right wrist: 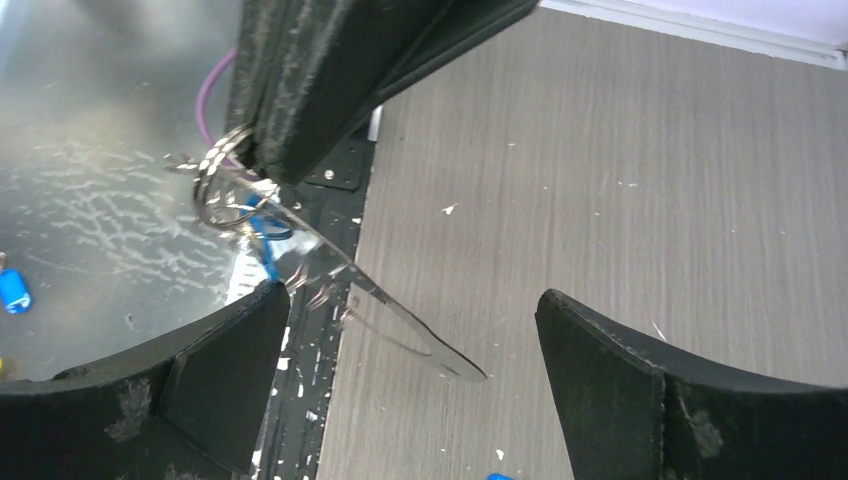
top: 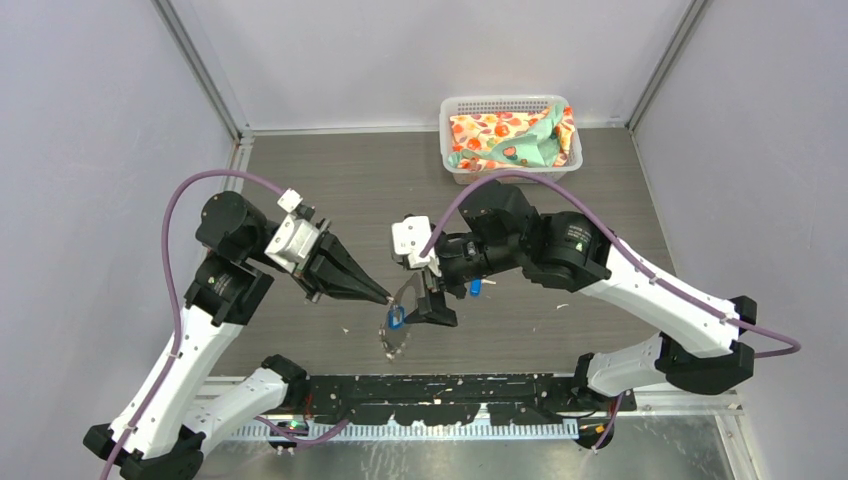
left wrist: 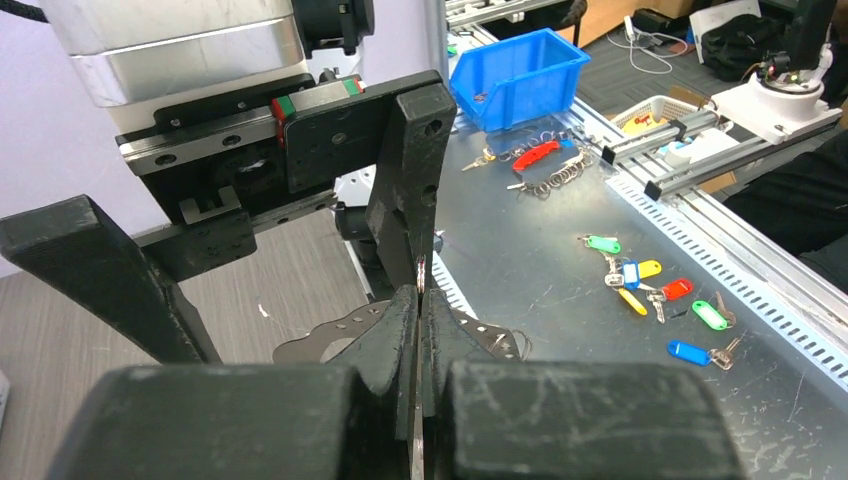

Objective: Put the keys on the keyring
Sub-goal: Adjust the key on the keyring, then adjust the keyring.

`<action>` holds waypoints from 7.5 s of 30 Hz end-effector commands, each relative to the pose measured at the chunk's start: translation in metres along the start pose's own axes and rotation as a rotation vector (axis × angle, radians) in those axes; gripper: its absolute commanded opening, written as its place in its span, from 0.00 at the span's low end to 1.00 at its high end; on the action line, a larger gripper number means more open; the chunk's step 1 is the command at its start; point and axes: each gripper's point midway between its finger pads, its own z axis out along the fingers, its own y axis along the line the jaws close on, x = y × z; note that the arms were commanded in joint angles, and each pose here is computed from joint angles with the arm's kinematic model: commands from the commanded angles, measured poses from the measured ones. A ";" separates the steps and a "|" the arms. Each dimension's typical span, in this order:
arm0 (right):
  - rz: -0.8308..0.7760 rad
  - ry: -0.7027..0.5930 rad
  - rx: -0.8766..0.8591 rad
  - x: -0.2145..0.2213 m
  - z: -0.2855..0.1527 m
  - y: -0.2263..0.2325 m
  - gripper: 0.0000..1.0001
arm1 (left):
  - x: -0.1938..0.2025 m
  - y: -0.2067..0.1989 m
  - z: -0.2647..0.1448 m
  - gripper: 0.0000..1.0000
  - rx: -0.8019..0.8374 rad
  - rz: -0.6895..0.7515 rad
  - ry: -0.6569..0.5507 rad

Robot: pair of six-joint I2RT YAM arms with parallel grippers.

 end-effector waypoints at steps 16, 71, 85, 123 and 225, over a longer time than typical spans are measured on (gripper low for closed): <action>0.136 -0.138 -0.049 -0.020 -0.027 0.025 0.30 | -0.011 0.012 -0.001 0.00 -0.073 0.126 -0.006; 0.951 -0.814 0.838 -0.065 -0.128 -0.114 0.01 | 0.067 0.116 -0.087 0.46 -0.917 0.223 0.018; 0.969 -0.826 0.829 -0.059 -0.125 -0.113 0.01 | 0.070 0.115 -0.072 0.45 -0.841 0.087 -0.039; 1.105 -0.758 0.918 -0.002 -0.109 -0.110 0.23 | 0.071 0.105 -0.088 0.00 -0.923 0.178 0.055; -0.097 -0.077 0.327 -0.037 0.000 0.008 0.28 | 0.045 0.020 -0.024 0.00 -0.222 0.447 0.100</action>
